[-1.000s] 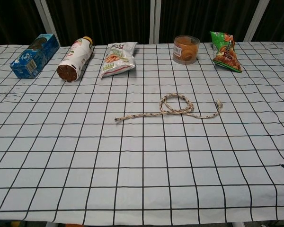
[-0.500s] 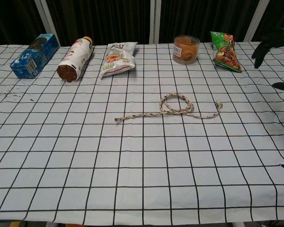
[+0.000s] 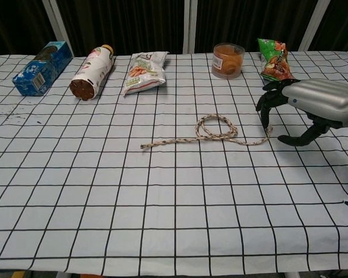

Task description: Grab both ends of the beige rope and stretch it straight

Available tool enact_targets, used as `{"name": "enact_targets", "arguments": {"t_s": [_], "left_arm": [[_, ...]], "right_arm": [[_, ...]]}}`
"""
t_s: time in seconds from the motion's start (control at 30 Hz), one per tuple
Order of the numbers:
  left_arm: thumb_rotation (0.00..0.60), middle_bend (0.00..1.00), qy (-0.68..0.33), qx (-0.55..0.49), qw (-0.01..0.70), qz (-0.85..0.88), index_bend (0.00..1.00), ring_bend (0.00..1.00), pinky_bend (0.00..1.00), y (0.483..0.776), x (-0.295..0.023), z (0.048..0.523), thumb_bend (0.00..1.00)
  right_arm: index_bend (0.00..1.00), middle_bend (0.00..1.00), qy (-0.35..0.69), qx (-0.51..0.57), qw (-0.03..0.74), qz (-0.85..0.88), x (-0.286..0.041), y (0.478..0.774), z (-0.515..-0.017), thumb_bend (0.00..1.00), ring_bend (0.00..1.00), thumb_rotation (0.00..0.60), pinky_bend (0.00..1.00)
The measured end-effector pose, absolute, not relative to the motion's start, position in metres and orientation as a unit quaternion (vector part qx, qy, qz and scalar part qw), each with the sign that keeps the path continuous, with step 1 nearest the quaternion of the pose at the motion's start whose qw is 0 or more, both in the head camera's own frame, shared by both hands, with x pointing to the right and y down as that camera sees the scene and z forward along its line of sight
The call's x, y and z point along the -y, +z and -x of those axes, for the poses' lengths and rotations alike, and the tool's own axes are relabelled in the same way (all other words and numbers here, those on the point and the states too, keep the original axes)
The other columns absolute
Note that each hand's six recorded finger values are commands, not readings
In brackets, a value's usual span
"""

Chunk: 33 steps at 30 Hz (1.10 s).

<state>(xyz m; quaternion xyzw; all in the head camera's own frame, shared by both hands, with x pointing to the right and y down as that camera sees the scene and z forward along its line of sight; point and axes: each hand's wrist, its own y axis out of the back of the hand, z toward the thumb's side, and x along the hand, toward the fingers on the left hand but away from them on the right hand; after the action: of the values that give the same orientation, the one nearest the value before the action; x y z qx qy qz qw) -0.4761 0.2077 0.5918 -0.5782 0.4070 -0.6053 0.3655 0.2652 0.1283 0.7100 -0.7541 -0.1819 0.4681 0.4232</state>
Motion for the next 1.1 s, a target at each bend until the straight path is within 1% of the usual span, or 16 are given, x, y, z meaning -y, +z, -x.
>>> {"name": "enact_targets", "arguments": {"t_s": [0.1,0.27,0.57,0.8,1.1], "left_arm": [[0.6,0.14,-0.605,-0.407,0.364,0.58,0.16,0.0,0.0,0.594,-0.208,0.477,0.16],[0.6,0.14,-0.604,-0.409,0.36,0.582,0.16,0.0,0.0,0.596,-0.208,0.478,0.16],[0.6,0.14,-0.604,-0.412,0.353,0.584,0.16,0.0,0.0,0.599,-0.211,0.483,0.16],[0.6,0.14,-0.602,-0.412,0.351,0.587,0.16,0.0,0.0,0.601,-0.211,0.483,0.16],[0.6,0.14,-0.603,-0.414,0.347,0.587,0.16,0.0,0.0,0.602,-0.213,0.485,0.16]], "right_arm": [[0.45,0.21,0.469,0.175,0.427,0.753,-0.13,0.717,-0.259,0.34,0.0,0.6,0.0],[0.45,0.21,0.469,0.172,0.438,0.747,-0.13,0.724,-0.251,0.34,0.0,0.6,0.0],[0.47,0.18,0.461,0.194,0.456,0.736,-0.132,0.728,-0.245,0.35,0.0,0.6,0.0],[0.51,0.18,0.468,0.189,0.451,0.736,-0.138,0.738,-0.244,0.35,0.0,0.6,0.0],[0.51,0.18,0.474,0.187,0.445,0.736,-0.139,0.743,-0.243,0.35,0.0,0.6,0.0]]}}
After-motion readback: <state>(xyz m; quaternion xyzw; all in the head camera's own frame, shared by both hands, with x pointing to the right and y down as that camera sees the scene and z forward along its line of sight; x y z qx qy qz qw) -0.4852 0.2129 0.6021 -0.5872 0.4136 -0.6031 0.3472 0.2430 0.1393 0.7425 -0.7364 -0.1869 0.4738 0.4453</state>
